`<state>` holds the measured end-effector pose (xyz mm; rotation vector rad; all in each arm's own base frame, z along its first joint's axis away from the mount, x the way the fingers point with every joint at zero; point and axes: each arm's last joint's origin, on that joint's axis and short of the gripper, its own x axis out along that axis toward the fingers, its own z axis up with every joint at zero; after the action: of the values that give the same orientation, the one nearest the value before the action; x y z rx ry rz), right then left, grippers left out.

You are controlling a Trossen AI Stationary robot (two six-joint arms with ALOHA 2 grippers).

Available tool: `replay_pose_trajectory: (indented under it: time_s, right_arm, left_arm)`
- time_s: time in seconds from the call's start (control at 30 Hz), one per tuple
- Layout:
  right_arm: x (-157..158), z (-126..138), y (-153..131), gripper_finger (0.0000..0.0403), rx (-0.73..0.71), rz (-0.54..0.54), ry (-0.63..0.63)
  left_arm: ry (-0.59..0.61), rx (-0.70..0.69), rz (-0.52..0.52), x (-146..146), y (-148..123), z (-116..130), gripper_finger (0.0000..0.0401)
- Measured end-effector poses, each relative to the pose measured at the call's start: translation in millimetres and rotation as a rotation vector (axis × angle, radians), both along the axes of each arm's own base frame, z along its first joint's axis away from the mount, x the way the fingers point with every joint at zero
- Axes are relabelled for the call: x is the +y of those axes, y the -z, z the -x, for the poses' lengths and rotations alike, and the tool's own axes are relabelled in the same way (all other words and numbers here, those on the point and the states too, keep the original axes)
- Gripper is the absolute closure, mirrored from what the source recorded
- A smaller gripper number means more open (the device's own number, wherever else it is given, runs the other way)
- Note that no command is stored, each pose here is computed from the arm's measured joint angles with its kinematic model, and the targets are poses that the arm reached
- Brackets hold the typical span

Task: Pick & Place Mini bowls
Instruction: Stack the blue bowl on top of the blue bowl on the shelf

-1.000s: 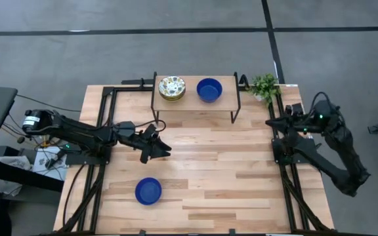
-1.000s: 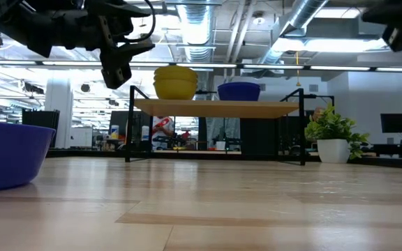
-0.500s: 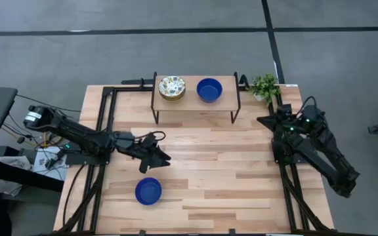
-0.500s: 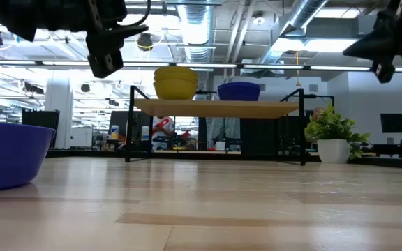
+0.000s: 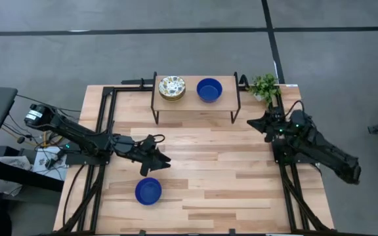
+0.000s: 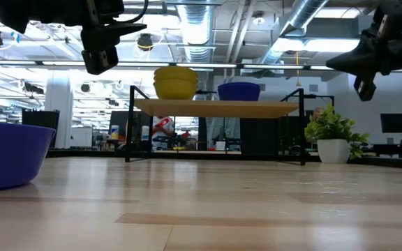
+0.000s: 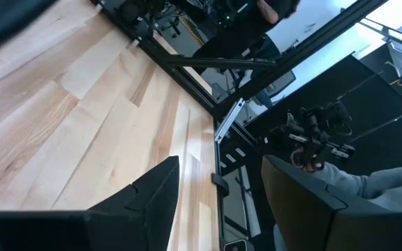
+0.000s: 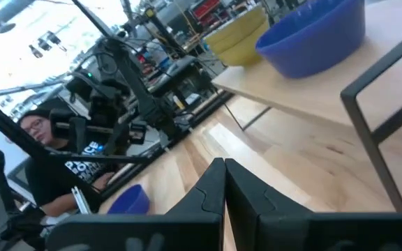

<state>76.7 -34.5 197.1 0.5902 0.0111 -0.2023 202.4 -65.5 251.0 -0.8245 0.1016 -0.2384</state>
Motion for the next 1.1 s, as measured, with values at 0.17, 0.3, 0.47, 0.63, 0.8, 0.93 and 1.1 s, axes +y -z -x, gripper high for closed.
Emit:
replay_pose_trajectory:
  time_s: [0.17, 0.3, 0.47, 0.63, 0.8, 0.93, 1.1]
  right_arm:
    - [7, -4, 1, 0.0403, 0.020, 0.021, 0.014]
    - [12, -5, 8, 0.0403, 0.081, 0.022, 0.030]
    - [16, -7, 10, 0.0403, 0.091, 0.028, 0.043]
    - [18, -8, 10, 0.0403, 0.096, 0.039, 0.071]
    - [18, -8, 10, 0.0403, 0.096, 0.040, 0.071]
    - [18, -8, 10, 0.0403, 0.096, 0.040, 0.071]
    - [18, -8, 10, 0.0403, 0.096, 0.040, 0.071]
  left_arm:
    - [0.004, 0.001, -0.003, -1, 0, 0, 0.0197]
    - [0.026, 0.019, -0.012, -8, 4, 0, 0.0197]
    - [0.058, 0.148, 0.008, -22, 0, -4, 0.0197]
    - [0.086, 0.344, 0.006, -37, -16, -9, 0.0197]
    - [0.108, 0.448, -0.012, -49, -23, -13, 0.0197]
    - [0.127, 0.503, -0.030, -62, -17, -21, 0.0197]
    - [0.151, 0.644, -0.035, -80, -4, -28, 0.0197]
